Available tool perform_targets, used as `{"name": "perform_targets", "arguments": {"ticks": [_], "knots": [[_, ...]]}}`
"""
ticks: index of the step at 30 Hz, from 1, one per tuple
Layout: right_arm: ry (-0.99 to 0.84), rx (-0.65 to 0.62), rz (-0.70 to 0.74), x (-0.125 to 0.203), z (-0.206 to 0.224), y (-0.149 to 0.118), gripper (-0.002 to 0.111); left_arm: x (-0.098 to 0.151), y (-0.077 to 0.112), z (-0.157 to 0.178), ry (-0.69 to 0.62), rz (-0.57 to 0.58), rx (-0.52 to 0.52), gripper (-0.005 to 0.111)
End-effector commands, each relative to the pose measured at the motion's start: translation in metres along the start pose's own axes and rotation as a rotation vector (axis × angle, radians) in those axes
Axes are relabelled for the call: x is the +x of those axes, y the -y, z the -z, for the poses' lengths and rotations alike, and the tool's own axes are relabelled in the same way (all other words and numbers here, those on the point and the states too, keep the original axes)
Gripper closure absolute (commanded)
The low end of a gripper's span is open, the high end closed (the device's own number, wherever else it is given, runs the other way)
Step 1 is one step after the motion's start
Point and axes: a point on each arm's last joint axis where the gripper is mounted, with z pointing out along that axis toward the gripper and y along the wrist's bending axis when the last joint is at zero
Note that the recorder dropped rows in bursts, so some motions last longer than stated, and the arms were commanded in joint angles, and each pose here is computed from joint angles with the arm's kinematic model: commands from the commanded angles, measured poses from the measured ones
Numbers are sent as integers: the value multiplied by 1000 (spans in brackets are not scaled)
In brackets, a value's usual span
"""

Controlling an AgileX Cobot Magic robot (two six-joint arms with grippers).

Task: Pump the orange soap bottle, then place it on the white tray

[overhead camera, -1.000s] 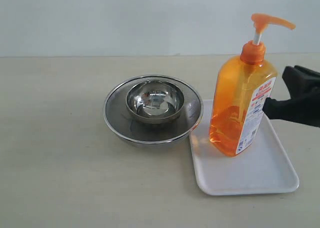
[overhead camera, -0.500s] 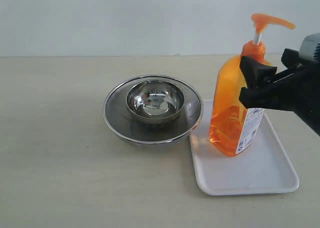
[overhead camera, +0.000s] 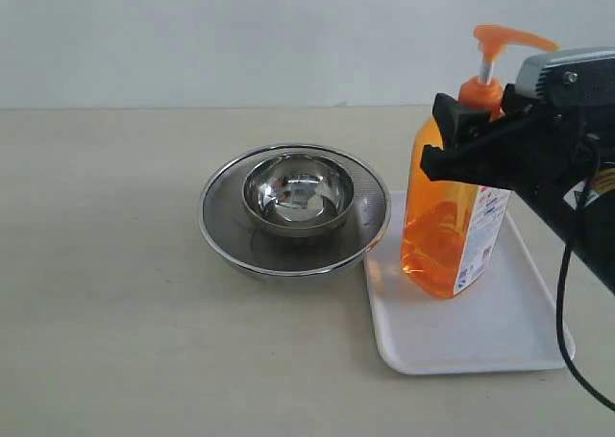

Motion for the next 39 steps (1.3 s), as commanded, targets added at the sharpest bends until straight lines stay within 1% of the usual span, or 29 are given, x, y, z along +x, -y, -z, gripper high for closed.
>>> {"name": "perform_targets", "arguments": {"ticks": [1, 2, 3, 4, 5, 9, 12, 14, 17, 20, 23, 27, 29, 33, 35, 39], "knots": [[-3, 0, -1, 1, -2, 0, 73, 1, 0, 0, -1, 4, 1, 102], [-3, 3, -1, 1, -2, 0, 79, 1, 0, 0, -1, 4, 1, 102], [-3, 7, -3, 1, -2, 1, 96, 1, 0, 0, -1, 4, 1, 102], [-3, 7, 4, 1, -2, 1, 103, 1, 0, 0, -1, 4, 1, 102], [1, 7, 10, 1, -2, 1, 108, 1, 0, 0, -1, 4, 1, 102], [24, 10, 1, -2, -1, 1, 108, 1, 0, 0, -1, 4, 1, 102], [45, -19, 5, -11, 2, -1, 108, 1, 0, 0, -1, 4, 1, 102], [68, -28, 14, -20, 5, -2, 108, 1, 0, 0, -1, 4, 1, 102], [29, -70, 77, -39, 2, -8, 108, 1, 0, 0, -1, 4, 1, 102], [35, -81, 105, -56, 2, -10, 108, 1, 0, 0, -1, 4, 1, 102], [19, -81, 109, -71, 1, -4, 108, 1, 0, 0, -1, 4, 1, 102], [1, -90, 71, -82, 1, 13, 108, 1, 0, 0, -3, 4, 1, 102], [4, -136, 75, -83, 2, 20, 108, 1, 0, 0, -3, 4, 1, 102], [35, -282, 51, -88, 7, 34, 108, 1, 0, 0, -3, 4, 1, 102], [49, -332, 42, -92, 10, 43, 108, 1, 0, 0, -3, 4, 1, 102], [43, -454, 62, -99, 17, 57, 108, 1, 0, 0, -3, 4, 1, 102]]}}
